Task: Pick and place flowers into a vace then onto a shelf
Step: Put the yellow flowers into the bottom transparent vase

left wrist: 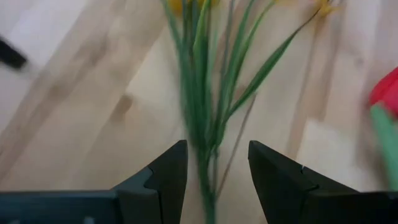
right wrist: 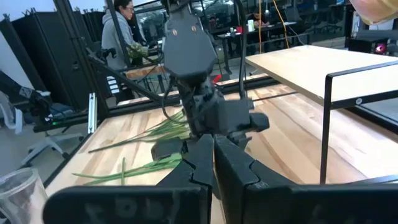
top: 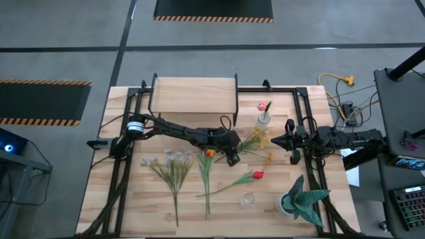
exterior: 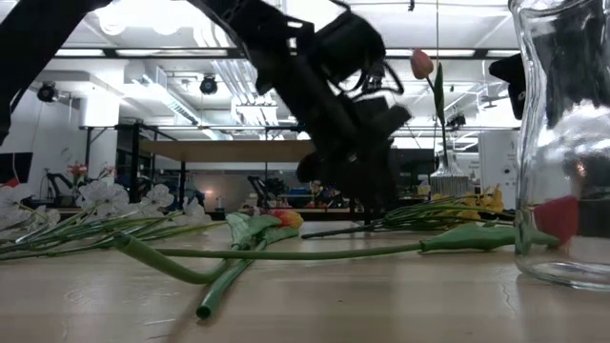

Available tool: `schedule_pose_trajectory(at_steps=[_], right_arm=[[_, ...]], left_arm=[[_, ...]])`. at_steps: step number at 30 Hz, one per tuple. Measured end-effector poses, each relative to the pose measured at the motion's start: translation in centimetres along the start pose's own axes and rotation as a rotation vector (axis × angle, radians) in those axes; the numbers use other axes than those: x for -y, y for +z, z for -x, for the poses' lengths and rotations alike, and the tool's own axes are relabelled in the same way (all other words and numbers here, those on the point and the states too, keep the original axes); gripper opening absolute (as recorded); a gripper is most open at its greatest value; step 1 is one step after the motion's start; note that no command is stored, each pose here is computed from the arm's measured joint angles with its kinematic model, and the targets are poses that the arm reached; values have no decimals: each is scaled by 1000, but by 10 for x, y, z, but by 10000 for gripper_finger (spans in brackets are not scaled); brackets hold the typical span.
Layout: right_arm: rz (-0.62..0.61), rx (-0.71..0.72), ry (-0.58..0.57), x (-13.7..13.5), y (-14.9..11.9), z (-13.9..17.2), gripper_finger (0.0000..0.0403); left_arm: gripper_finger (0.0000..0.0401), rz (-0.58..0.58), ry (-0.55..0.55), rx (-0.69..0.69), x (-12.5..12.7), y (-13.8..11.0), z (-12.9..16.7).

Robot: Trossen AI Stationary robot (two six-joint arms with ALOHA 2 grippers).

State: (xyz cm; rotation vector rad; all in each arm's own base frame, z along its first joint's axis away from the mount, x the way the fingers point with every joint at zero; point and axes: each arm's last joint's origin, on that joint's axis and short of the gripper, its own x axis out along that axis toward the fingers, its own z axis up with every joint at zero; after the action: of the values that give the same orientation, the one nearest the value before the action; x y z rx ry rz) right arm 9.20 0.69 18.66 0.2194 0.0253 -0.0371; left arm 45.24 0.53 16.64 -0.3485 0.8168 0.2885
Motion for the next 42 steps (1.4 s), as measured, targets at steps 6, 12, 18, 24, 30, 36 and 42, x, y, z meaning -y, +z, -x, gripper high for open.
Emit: schedule_pose_trajectory(at_steps=[6, 12, 18, 24, 30, 36, 42], right_arm=[[18, 0, -1, 0, 0, 0, 9], [22, 1, -1, 0, 0, 0, 9], [66, 0, -2, 0, 0, 0, 9], [67, -3, -3, 0, 0, 0, 9], [64, -11, -4, 0, -1, 0, 9], [62, -13, -4, 0, -1, 0, 9], [59, -12, -4, 0, -1, 0, 9]], left_arm=[[163, -1, 7, -15, -2, -5, -2], [243, 1, -1, 5, 0, 0, 0], [290, -17, -2, 8, -1, -1, -5], [292, -46, -8, 12, 0, -9, -24], [269, -50, 9, 7, -1, -12, -30], [173, -46, 17, 1, -2, -11, -30], [38, -42, -20, 15, 2, -3, -27]])
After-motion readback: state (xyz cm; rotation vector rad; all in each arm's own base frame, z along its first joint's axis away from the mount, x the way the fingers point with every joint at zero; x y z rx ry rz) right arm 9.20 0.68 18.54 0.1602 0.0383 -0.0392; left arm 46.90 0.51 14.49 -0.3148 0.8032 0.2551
